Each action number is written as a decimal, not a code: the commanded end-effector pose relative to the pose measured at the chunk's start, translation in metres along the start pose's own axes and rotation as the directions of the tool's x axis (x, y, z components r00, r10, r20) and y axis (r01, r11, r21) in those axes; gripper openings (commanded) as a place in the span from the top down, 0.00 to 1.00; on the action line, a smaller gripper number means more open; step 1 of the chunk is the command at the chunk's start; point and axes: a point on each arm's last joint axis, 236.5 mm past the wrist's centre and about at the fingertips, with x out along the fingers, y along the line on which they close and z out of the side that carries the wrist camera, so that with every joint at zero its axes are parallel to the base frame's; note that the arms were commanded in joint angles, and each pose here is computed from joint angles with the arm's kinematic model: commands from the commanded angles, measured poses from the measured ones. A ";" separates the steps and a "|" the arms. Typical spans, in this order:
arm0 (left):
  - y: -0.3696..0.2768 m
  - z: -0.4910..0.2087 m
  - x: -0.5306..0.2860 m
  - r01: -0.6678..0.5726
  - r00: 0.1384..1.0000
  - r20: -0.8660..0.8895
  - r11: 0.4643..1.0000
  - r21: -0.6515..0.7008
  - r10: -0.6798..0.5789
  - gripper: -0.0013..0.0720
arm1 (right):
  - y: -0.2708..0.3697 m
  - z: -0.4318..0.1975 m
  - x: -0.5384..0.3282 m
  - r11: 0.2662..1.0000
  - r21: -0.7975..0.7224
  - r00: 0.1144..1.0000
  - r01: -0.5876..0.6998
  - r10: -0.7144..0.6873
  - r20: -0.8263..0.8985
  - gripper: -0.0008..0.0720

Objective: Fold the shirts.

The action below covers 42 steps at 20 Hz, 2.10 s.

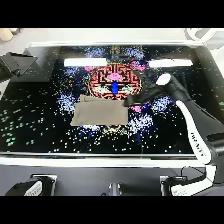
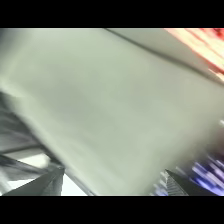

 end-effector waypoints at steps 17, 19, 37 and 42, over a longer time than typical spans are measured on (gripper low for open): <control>0.006 -0.005 0.000 -0.026 0.999 -0.018 1.000 0.017 0.027 0.94 | 0.011 0.005 0.060 0.978 0.057 0.980 -0.198 0.198 0.016 0.96; 0.006 -0.005 0.000 -0.026 0.999 -0.018 1.000 0.017 0.027 0.94 | 0.022 0.031 0.021 0.951 0.002 0.946 -0.308 0.306 0.111 0.96; 0.004 -0.011 0.000 -0.017 0.999 -0.044 1.000 0.016 0.017 0.94 | -0.289 -0.278 -0.327 0.612 0.751 0.906 0.250 -0.421 0.041 0.96; 0.002 -0.018 -0.001 -0.005 0.997 -0.075 1.000 0.016 0.006 0.94 | -0.279 -0.346 -0.284 0.448 0.828 0.912 0.338 -0.374 -0.170 0.96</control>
